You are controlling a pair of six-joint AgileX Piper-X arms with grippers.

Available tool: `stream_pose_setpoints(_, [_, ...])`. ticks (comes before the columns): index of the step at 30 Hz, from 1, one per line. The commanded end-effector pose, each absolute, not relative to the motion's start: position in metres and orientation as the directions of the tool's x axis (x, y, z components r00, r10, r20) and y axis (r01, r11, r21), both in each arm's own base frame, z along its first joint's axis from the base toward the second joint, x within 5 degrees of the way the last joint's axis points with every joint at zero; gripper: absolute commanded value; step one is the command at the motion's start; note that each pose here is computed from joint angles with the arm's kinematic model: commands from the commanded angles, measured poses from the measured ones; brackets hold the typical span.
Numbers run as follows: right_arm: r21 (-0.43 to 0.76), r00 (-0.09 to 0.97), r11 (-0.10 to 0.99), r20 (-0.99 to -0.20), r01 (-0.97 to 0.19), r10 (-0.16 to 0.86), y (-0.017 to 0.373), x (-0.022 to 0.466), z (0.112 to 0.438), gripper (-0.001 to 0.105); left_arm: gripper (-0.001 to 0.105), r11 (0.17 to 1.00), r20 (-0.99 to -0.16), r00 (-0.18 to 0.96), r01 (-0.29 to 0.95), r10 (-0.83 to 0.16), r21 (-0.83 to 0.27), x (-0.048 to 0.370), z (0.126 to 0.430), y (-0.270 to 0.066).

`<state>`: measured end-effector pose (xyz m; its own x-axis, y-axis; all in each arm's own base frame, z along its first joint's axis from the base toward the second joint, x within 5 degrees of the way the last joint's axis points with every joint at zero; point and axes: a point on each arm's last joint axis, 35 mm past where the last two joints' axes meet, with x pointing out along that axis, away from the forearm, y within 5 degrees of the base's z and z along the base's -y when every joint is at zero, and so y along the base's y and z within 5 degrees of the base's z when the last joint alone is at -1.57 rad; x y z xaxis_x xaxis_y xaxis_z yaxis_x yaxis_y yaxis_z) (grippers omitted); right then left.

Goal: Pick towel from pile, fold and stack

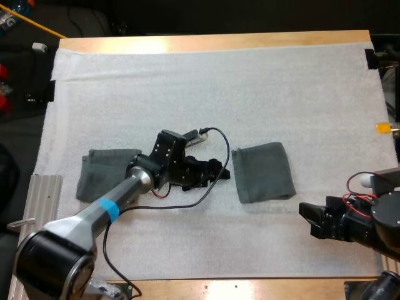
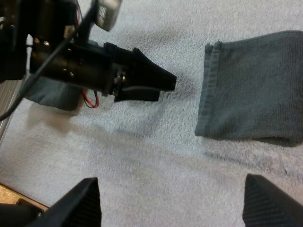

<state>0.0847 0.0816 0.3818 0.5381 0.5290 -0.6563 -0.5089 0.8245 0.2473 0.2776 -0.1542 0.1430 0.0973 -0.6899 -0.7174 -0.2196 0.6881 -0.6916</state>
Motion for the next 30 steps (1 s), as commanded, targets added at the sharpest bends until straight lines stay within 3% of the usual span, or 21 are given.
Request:
stream_pose_setpoints(1, [0.237,0.548,0.828,-0.652,-0.509,0.524,0.081,0.085,0.384,0.062,0.072,0.676,-0.705,0.095,-0.22,-0.703,-0.704,0.278,0.144,-0.156])
stream_pose_setpoints(10, [0.237,0.548,0.828,-0.652,-0.509,0.524,0.081,0.085,0.384,0.062,0.072,0.669,-0.707,0.124,-0.244,-0.696,-0.702,0.281,0.142,-0.157])
stream_pose_setpoints(16, [0.237,0.548,0.828,-0.652,-0.509,0.524,0.081,0.085,0.384,0.062,0.072,0.668,-0.713,0.078,-0.291,-0.697,-0.685,0.28,0.128,-0.16])
stream_pose_setpoints(30, [0.235,0.548,0.827,-0.652,-0.51,0.524,0.081,0.085,0.384,0.062,0.072,0.681,-0.716,0.019,-0.291,-0.698,-0.672,0.28,0.127,-0.203])
